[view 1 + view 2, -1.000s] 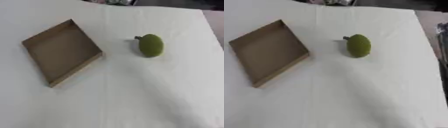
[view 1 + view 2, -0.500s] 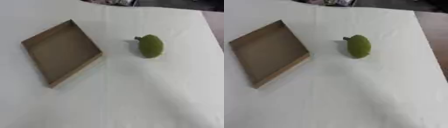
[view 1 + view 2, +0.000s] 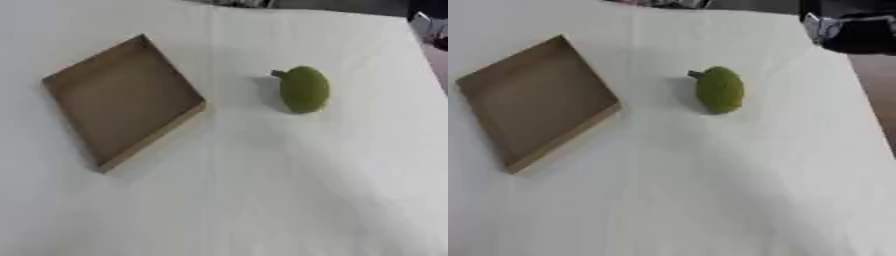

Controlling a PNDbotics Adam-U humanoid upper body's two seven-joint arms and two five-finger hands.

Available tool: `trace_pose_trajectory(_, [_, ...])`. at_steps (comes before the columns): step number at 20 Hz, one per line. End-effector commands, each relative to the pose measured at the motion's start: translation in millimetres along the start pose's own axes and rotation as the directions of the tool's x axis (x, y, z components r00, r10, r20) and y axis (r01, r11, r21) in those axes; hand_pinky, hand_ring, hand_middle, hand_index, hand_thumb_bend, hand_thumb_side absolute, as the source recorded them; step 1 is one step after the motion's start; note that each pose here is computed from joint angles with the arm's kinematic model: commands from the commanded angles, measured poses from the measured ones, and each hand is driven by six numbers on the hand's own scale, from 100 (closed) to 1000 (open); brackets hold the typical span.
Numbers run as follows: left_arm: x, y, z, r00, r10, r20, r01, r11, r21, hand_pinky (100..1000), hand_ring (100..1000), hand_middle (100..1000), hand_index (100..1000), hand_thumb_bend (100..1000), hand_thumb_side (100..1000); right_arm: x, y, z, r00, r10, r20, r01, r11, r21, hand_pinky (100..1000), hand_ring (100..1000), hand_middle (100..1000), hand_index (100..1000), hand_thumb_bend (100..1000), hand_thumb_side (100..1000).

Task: Pick up objects on the table and place them in the box.

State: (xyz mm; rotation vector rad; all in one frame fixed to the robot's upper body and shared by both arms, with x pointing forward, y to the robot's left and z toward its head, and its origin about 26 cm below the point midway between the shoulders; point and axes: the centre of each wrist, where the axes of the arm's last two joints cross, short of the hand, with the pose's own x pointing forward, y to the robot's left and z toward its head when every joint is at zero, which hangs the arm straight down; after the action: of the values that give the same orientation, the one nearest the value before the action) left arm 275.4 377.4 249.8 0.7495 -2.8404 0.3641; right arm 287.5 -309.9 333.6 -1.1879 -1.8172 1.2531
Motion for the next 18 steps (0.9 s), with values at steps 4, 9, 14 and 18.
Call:
trace_pose_trajectory(4, [5,4.4,-9,0.999,-0.017,0.047,0.018,0.999,-0.027,761,764,688,841,100,652,6,-12.7,0,0.996,0.021,0.086,-0.030,0.994,0.106,887,896,872,928,100,383])
trace_pose_trajectory(9, [5,4.6,-7,0.999,-0.017,0.044,0.019,0.999,-0.033,762,764,688,841,100,651,12,-11.2,-4,0.991,-0.015,0.130,-0.005,0.988,0.155,892,899,875,933,100,432])
trace_pose_trajectory(14, [5,4.1,-6,0.999,-0.014,0.041,0.015,0.999,-0.037,762,765,688,841,100,650,18,-4.5,-8,0.989,-0.066,0.131,0.038,0.977,0.208,907,913,887,958,100,438])
trace_pose_trajectory(18, [5,3.3,-6,0.999,-0.009,0.039,0.011,0.999,-0.041,762,765,688,841,100,650,26,0.3,-12,0.984,-0.162,0.074,0.138,0.958,0.252,918,924,887,959,100,359])
